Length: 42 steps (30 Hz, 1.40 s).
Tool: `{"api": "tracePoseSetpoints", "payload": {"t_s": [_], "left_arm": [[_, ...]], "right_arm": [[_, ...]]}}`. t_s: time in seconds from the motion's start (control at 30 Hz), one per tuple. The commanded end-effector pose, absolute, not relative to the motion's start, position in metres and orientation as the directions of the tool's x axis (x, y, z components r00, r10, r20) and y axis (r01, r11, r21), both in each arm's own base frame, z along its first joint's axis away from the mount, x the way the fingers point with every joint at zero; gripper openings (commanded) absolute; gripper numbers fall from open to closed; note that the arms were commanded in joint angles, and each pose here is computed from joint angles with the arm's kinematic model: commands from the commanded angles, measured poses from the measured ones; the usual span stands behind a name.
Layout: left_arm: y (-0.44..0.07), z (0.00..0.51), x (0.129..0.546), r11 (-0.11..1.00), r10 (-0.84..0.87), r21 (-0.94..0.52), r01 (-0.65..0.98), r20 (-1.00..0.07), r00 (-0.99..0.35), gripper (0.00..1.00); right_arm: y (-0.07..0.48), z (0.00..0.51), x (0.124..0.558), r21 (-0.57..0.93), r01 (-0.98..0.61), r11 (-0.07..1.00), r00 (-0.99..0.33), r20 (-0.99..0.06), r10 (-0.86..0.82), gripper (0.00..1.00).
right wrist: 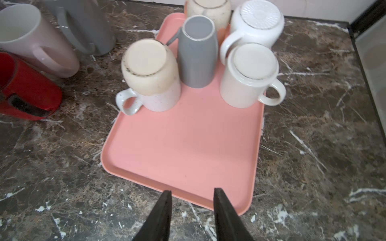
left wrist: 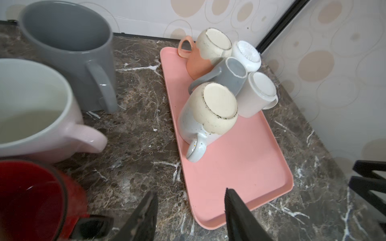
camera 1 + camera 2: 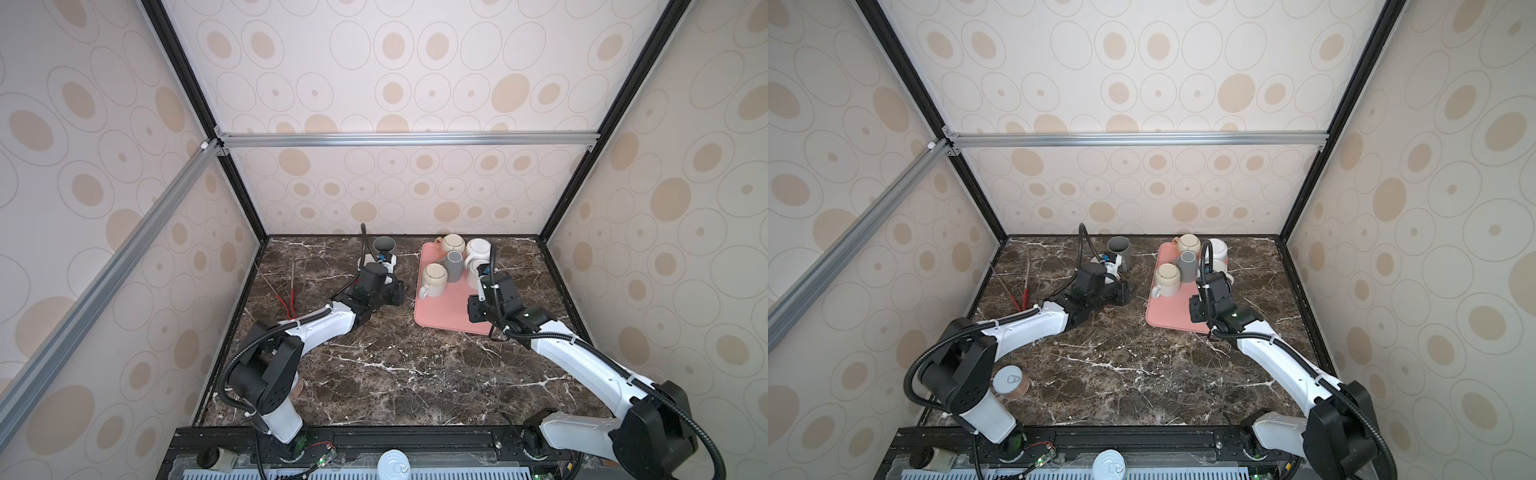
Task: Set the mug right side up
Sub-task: 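Release the red mug beside the pink mug and move the right gripper toward the tray, then grasp the upside-down cream speckled mug's handle on the tray with the left gripper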
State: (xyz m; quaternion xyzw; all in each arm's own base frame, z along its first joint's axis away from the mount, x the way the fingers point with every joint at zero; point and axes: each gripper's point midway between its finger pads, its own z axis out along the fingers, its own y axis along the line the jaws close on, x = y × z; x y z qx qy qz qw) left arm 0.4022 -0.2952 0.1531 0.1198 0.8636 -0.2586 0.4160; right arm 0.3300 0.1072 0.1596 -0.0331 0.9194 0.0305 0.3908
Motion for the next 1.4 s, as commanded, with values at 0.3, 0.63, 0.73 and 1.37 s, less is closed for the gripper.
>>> {"api": "tracePoseSetpoints", "payload": {"t_s": [0.3, 0.63, 0.73, 1.37], "left_arm": [[-0.338, 0.110, 0.423, 0.804, 0.294, -0.153, 0.574, -0.737, -0.609, 0.54], [-0.359, 0.094, 0.437, 0.799, 0.320, -0.142, 0.585, -0.722, -0.613, 0.53], [-0.364, 0.088, 0.442, 0.799, 0.324, -0.140, 0.584, -0.718, -0.616, 0.49], [-0.391, 0.073, 0.417, 0.759, 0.373, -0.163, 0.631, -0.685, -0.626, 0.11]], "right_arm": [[0.079, 0.142, 0.306, 0.127, 0.025, 0.992, -0.730, -0.675, 0.105, 0.38], [0.075, 0.147, 0.305, 0.123, 0.027, 0.992, -0.727, -0.679, 0.104, 0.38], [0.070, 0.148, 0.302, 0.116, 0.035, 0.993, -0.720, -0.686, 0.105, 0.38], [0.059, 0.163, 0.284, 0.139, 0.059, 0.989, -0.673, -0.726, 0.142, 0.39]]}}
